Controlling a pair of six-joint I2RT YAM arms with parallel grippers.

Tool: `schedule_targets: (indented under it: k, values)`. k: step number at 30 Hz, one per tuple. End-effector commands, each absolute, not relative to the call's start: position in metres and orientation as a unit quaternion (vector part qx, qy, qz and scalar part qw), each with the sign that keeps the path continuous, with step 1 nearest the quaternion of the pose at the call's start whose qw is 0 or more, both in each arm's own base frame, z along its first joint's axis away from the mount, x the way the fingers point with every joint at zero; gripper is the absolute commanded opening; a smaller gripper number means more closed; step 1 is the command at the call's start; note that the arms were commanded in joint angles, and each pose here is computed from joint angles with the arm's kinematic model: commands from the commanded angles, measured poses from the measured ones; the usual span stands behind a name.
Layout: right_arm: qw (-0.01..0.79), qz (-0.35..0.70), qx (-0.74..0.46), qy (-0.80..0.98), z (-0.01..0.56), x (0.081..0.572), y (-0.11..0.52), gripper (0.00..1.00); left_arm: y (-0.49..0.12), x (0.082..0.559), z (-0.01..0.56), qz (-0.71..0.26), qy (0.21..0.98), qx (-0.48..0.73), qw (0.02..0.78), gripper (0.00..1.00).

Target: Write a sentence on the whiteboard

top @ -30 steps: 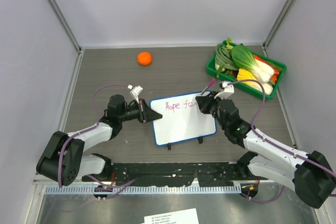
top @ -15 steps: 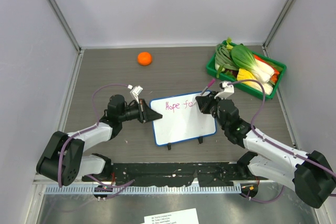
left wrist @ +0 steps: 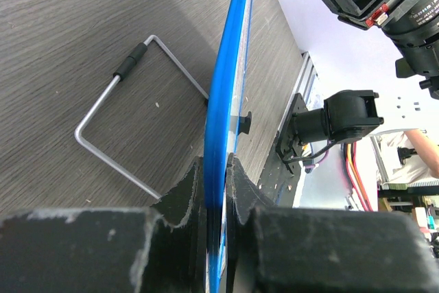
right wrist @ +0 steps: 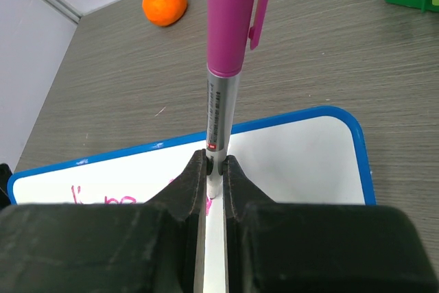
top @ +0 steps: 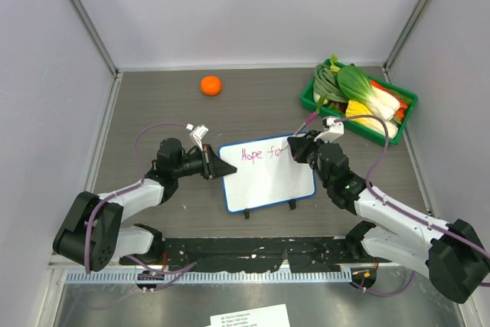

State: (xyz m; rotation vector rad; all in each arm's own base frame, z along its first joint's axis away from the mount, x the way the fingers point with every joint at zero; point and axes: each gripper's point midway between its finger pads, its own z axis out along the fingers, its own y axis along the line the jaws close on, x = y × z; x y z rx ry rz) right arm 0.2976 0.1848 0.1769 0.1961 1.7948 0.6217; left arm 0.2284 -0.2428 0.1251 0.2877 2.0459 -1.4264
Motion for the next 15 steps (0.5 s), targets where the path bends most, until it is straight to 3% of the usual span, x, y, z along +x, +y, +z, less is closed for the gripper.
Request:
schedule_targets:
  k: [1,15]
  values:
    - [0.614,0.27,0.105,0.734,0.209,0.31,0.18,0.01,-0.223,0.237,0.079,-0.453,0.824,0.106,0.324,0.0]
    - [0.606,0.253,0.113,0.745,0.197,0.31,0.172,0.01,-0.223,0.237,0.079,-0.453,0.824,0.106,0.323,0.0]
